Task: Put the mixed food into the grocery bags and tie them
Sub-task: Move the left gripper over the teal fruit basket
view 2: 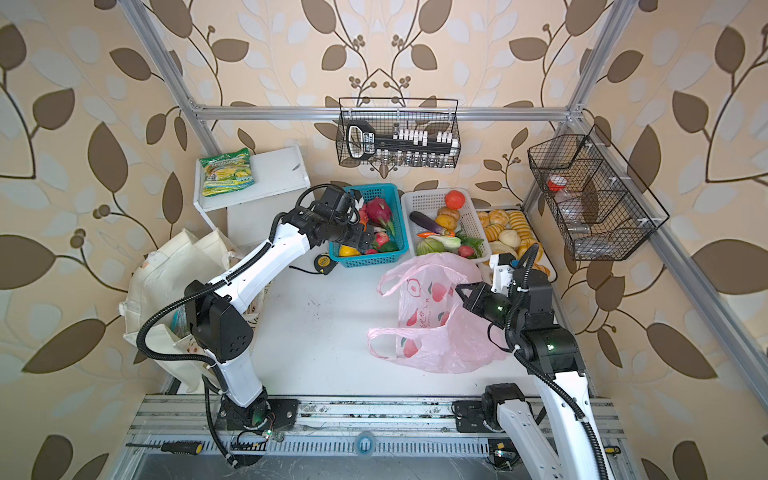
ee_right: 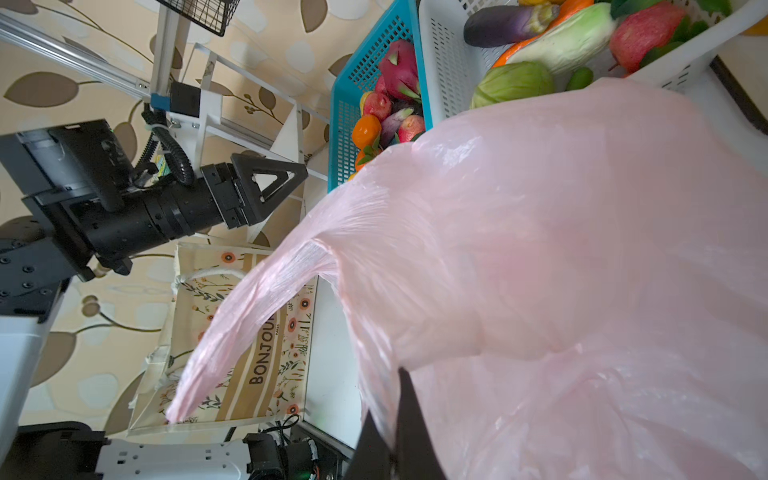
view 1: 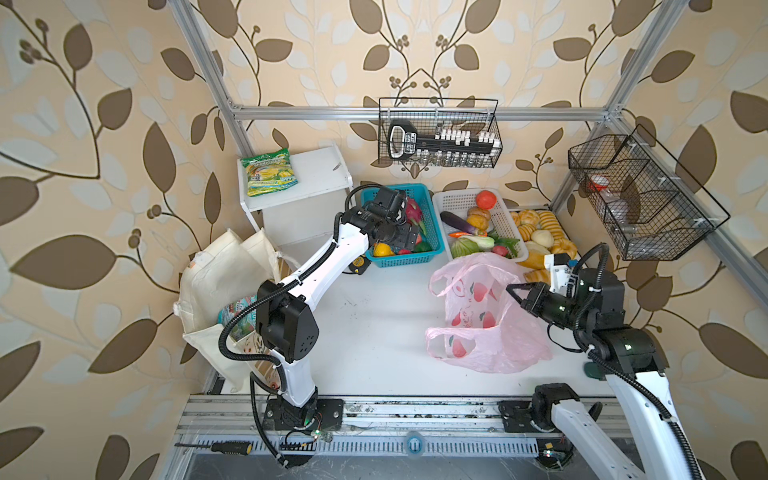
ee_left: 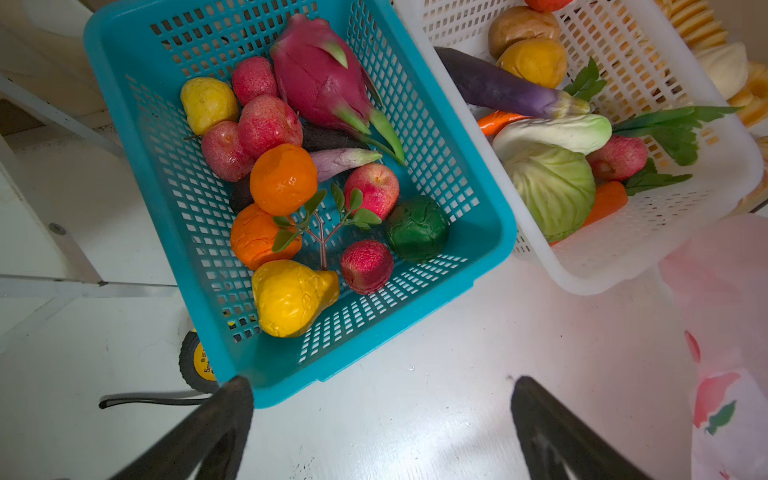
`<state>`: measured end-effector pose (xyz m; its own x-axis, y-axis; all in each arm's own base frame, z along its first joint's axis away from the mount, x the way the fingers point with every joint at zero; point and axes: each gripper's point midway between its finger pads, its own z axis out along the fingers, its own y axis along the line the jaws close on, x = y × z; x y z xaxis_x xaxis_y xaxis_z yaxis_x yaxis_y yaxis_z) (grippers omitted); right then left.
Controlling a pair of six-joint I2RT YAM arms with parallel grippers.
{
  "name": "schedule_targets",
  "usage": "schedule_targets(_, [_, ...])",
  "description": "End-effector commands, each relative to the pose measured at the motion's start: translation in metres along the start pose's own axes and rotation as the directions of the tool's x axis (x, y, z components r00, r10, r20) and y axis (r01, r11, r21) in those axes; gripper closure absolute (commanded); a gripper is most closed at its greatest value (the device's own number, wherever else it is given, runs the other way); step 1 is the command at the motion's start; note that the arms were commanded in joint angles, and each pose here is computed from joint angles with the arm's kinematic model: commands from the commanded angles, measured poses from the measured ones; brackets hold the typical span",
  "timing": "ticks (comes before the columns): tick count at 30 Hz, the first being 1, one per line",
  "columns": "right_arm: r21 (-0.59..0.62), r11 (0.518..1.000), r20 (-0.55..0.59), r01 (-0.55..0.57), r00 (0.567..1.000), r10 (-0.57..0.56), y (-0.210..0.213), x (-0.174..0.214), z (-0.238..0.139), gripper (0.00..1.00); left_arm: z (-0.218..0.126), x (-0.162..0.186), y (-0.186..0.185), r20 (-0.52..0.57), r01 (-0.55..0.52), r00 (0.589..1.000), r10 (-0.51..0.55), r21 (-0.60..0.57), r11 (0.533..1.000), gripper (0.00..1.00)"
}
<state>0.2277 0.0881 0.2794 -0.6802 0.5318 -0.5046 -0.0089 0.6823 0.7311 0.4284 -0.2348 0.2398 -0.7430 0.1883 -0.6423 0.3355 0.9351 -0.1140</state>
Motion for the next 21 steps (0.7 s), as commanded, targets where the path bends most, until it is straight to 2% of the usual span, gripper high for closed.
schedule_targets(1, [-0.13,0.991,-0.038,-0.022,0.999,0.017,0.021,0.003,-0.007,1.0,-0.007,-0.008,0.011,0.025,-0.014,1.0,0.015,-0.028,0.999,0.01])
schedule_targets(8, [-0.102,0.994,-0.022,-0.039,0.999,0.037,0.009,-0.003,-0.006,1.0,0.019,-0.006,0.007,-0.016,-0.028,0.999,0.028,-0.007,1.0,0.02])
schedule_targets(21, [-0.089,0.995,-0.026,-0.048,0.999,0.046,0.0,-0.002,-0.001,1.0,0.089,-0.002,0.023,-0.109,-0.043,0.994,0.031,-0.113,0.993,0.01])
